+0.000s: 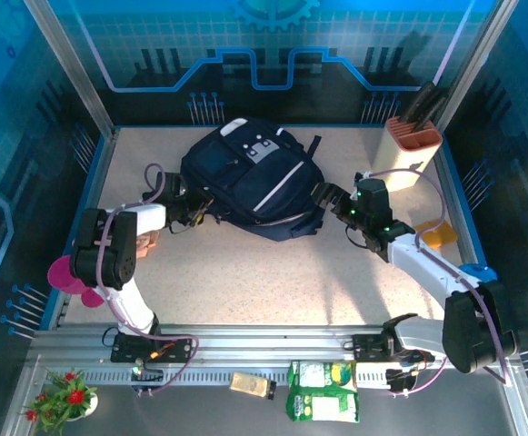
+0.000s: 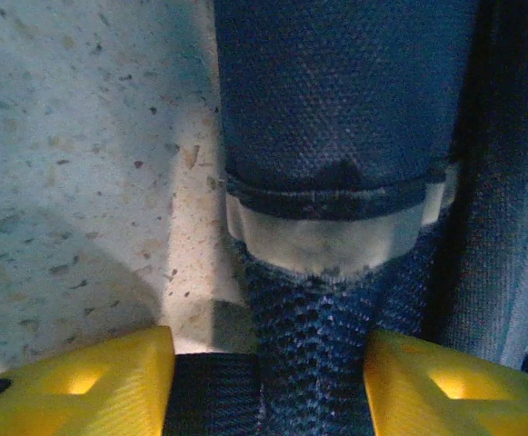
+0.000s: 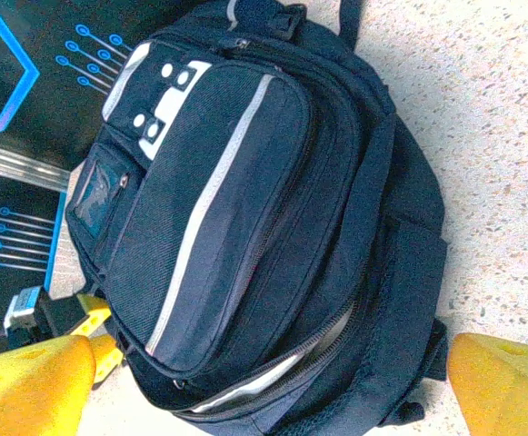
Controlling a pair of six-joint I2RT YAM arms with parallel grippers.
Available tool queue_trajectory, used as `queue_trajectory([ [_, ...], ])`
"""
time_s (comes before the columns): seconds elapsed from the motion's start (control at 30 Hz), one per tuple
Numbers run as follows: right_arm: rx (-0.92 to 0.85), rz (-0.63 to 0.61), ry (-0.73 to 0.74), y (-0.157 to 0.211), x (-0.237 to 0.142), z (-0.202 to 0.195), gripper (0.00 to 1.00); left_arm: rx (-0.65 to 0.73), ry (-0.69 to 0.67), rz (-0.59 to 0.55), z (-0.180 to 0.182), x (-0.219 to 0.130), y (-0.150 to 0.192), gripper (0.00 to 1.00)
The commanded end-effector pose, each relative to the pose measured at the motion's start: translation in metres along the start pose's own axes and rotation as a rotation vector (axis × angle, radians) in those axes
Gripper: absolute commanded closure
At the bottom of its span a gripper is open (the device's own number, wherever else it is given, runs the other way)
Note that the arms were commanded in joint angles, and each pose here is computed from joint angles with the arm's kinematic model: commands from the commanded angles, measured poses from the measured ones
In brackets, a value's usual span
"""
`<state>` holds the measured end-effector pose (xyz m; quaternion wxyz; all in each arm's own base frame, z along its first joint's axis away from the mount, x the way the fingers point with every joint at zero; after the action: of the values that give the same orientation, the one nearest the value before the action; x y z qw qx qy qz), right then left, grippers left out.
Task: Pack the student bag
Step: Rotate the student bag at the top-center of the table.
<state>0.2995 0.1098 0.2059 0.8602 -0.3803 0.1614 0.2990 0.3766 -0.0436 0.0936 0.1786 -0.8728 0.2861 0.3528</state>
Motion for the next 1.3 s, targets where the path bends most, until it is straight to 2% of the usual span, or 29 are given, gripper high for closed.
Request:
queue_trajectory([
  [0.0,-0.031,0.015,-0.039,0.0,0.006,0.012,0.0,-0.005,0.076,0.001,-0.012,0.003,-0.008,0.49],
  [0.2,-0.069,0.103,-0.044,0.021,0.021,0.023,0.01,0.03,0.087,-0.006,-0.016,0.004,-0.01,0.65],
  [0.57,-0.127,0.285,0.026,0.089,0.05,0.033,0.05,0.102,0.137,0.017,-0.03,-0.005,-0.01,0.96],
  [0.7,-0.109,0.316,0.051,0.096,0.063,0.027,0.09,0.108,0.164,0.016,-0.038,-0.019,-0.006,1.0],
  [0.87,-0.148,0.305,0.06,0.077,0.086,0.019,0.19,0.112,0.195,0.026,-0.045,-0.035,0.007,1.0],
  [1.07,-0.238,0.25,0.064,0.029,0.122,0.017,0.29,0.104,0.241,0.083,-0.053,-0.034,0.039,1.0],
  [1.13,-0.27,0.214,0.097,0.018,0.122,0.014,0.32,0.111,0.247,0.102,-0.056,-0.032,0.051,1.0],
  [1.27,-0.337,0.143,0.13,0.009,0.098,0.02,0.28,0.138,0.227,0.123,-0.061,-0.029,0.069,1.0],
])
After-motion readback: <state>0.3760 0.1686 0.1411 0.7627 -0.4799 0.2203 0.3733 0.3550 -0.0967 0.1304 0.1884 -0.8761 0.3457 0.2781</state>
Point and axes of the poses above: each hand's point on the last joint's axis, 136 mm out from that joint toward the fingers, its own x axis out along the fingers, its own z axis along the line the jaws close on, y = z × x, the point moved 8 cm from there along -x, back along the fingers, and after that the axes turned 1 degree about -x, right-handed, at the moved point
